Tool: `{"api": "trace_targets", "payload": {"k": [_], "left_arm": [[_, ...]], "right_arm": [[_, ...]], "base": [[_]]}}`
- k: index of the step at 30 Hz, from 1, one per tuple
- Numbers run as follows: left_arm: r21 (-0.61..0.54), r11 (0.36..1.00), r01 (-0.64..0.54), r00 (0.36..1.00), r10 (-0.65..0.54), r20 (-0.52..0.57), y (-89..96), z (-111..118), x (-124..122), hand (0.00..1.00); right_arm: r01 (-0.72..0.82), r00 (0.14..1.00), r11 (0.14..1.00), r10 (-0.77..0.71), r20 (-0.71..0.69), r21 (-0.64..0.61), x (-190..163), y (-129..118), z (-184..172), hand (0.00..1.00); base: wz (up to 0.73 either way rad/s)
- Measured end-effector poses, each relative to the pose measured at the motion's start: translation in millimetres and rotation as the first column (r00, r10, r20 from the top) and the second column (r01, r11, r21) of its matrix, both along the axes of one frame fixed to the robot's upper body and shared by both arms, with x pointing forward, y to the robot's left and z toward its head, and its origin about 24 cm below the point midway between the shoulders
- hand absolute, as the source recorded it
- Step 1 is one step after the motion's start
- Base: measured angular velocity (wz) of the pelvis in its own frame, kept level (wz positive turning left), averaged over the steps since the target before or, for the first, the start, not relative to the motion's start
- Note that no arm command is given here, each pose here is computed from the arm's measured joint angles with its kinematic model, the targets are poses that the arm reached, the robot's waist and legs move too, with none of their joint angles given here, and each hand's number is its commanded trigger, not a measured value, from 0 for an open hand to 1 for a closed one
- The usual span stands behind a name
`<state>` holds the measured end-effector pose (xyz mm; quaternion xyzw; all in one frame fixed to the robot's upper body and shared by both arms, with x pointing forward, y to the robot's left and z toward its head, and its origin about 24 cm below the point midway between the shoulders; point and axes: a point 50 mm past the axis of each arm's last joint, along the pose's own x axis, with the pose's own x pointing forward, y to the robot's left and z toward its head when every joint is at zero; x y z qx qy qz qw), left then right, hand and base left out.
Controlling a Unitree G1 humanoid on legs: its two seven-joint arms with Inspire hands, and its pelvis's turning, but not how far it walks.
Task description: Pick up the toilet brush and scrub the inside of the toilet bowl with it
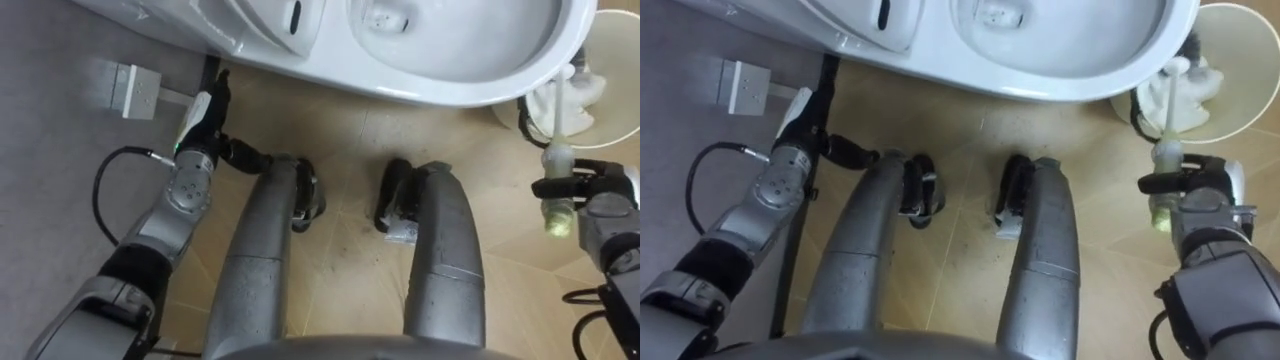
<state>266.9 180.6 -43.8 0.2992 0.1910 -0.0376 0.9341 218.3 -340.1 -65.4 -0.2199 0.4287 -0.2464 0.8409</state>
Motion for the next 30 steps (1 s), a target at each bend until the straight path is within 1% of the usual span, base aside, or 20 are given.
{"api": "trace_targets", "payload": {"k": [10,14,21,27,30], "left_arm": [[-0.012,1.0,0.01,1.0,-0.01,0.01,-4.9,2,0,0.0],[-0.013,1.0,0.005,1.0,-0.005,-0.006,-3.6,-2,-5,0.0],[-0.016,1.0,0.008,1.0,-0.008,-0.012,-3.9,-4,-7,0.0],[-0.026,1.0,-0.002,0.999,0.001,-0.036,-2.6,-10,-16,0.0],[-0.032,0.999,-0.004,0.999,0.002,-0.052,-2.9,-14,-22,0.0]], "right_arm": [[0.043,0.999,0.998,-0.043,0.009,0.037,-4,-1,-2,1.0],[0.043,0.999,0.998,-0.043,0.006,0.037,-5,-1,-3,1.0],[0.037,0.999,0.998,-0.037,0.002,0.046,-6,-2,-3,1.0],[0.034,0.999,0.997,-0.034,-0.009,0.068,-9,-1,-6,1.0],[0.056,0.998,0.994,-0.053,-0.033,0.095,-18,1,-13,1.0]], "base": [[0.0],[0.0],[-0.01],[-0.09],[-0.01]]}}
